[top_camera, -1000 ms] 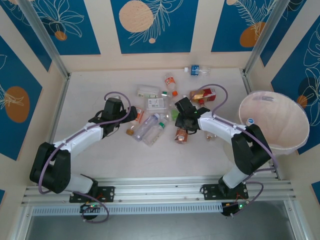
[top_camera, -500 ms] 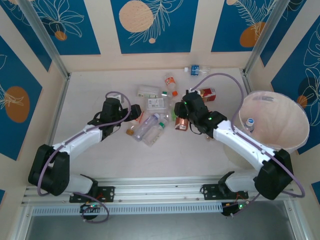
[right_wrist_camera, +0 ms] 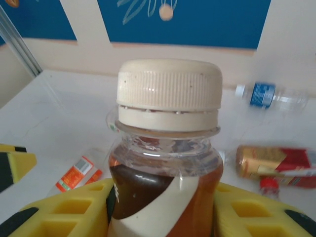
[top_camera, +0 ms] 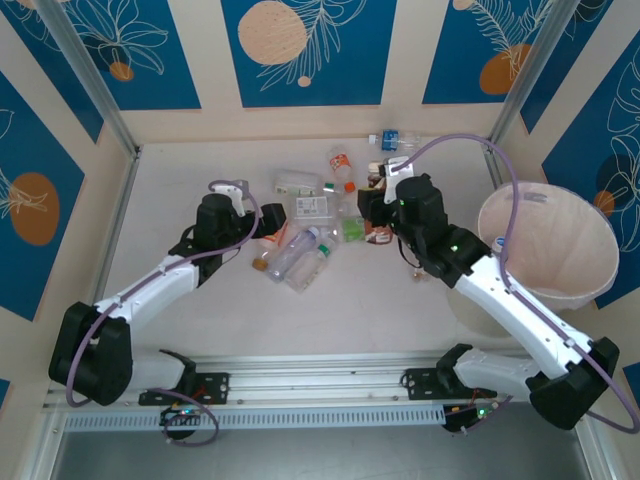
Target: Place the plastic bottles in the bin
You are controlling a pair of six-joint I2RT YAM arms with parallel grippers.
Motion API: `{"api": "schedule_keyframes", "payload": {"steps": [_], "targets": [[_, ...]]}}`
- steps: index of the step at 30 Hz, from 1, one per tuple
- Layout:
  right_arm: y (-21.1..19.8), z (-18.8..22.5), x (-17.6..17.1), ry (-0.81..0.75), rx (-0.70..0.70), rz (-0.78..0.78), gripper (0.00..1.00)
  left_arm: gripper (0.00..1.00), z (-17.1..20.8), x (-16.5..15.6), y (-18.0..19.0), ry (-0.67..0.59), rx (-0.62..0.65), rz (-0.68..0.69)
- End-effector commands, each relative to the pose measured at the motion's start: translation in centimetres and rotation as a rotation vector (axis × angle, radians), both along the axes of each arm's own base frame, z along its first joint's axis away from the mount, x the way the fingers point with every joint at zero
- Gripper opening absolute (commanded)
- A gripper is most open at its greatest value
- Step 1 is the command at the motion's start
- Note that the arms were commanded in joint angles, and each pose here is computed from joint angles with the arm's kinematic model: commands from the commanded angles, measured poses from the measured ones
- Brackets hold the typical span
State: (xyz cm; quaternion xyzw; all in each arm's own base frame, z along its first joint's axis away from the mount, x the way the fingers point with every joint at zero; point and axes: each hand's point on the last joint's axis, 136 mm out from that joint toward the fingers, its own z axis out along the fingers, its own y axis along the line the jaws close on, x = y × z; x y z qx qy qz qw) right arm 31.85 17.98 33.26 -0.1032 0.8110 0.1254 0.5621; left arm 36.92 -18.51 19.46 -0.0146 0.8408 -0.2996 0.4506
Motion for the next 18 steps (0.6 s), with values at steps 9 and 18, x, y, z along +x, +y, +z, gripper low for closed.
{"api": "schedule_keyframes", "payload": {"steps": [9, 18], "targets": [[-5.1, 8.6, -2.3, -0.268, -0.173, -0.095, 0.0, 1.0, 0.9, 0.5, -1.5, -0.018, -0.056, -0.076], [-11.4, 12.3, -4.2, -0.347, -0.134, -0.27, 0.0, 1.0, 0.6, 0.6, -1.4, -0.021, -0.058, -0.059]]}}
